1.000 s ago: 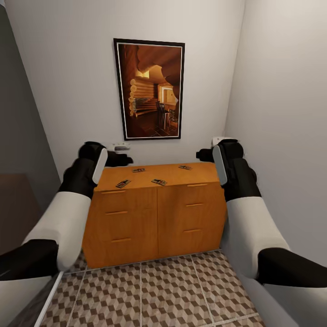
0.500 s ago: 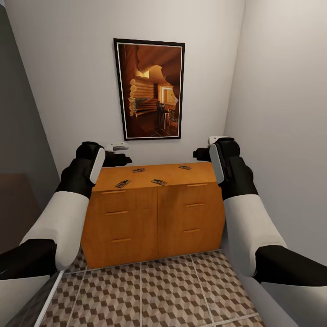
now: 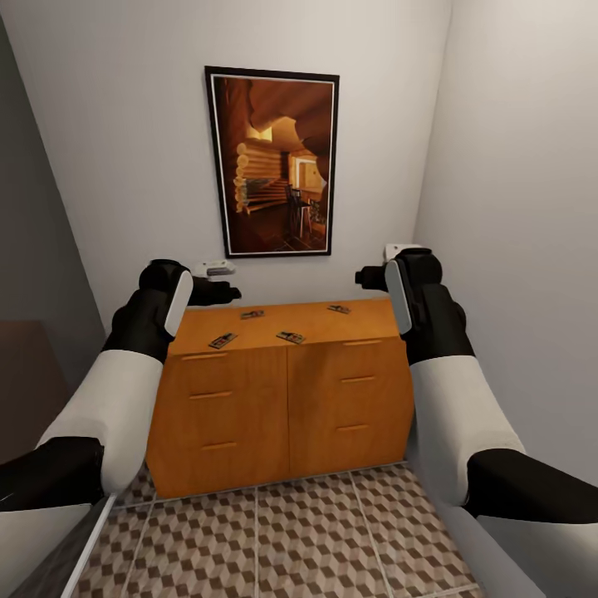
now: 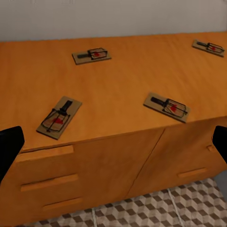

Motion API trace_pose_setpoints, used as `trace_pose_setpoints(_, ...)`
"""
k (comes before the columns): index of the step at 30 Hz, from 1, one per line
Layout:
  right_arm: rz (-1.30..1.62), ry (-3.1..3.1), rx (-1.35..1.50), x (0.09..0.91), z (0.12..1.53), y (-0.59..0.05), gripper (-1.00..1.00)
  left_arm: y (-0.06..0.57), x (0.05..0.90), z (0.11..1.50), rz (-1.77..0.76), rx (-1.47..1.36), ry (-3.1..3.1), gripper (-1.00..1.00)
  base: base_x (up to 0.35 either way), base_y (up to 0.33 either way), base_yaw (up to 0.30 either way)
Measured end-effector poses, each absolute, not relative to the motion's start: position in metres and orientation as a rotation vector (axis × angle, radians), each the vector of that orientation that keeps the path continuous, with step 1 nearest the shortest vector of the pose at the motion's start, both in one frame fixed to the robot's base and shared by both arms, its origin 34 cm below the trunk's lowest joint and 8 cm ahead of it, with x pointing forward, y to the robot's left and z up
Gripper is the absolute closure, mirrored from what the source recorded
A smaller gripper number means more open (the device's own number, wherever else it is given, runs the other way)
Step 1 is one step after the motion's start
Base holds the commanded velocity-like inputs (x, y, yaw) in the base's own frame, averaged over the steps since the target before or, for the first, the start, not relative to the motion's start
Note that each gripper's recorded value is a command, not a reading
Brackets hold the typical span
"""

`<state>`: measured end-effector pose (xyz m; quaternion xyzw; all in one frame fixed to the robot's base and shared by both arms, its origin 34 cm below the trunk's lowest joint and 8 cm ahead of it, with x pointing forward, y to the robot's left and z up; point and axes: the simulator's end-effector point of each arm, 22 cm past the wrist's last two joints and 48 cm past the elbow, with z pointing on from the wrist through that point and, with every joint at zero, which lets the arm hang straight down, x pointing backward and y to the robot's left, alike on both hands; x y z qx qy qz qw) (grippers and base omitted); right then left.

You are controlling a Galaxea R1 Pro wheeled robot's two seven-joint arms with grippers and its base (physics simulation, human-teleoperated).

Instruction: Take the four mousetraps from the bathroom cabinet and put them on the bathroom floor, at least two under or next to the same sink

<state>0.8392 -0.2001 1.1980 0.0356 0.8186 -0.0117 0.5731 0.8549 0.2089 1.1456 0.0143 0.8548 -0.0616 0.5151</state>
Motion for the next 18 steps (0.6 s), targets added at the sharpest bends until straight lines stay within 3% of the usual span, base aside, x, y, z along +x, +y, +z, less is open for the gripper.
trace_pose_setpoints(10,-0.028,1.911,0.084,0.8384,1.2012,-0.2005,-1.00,0.2105,0.8549,1.1467,-0.143,0.033,2.051,-1.00,0.303,0.000,0.000)
trace_pose_setpoints(18,-0.029,1.911,0.085,0.8388,1.2008,-0.2007,-1.00,0.2105,0.8554,1.1449,-0.141,0.033,2.055,-1.00,0.108,0.000,0.000)
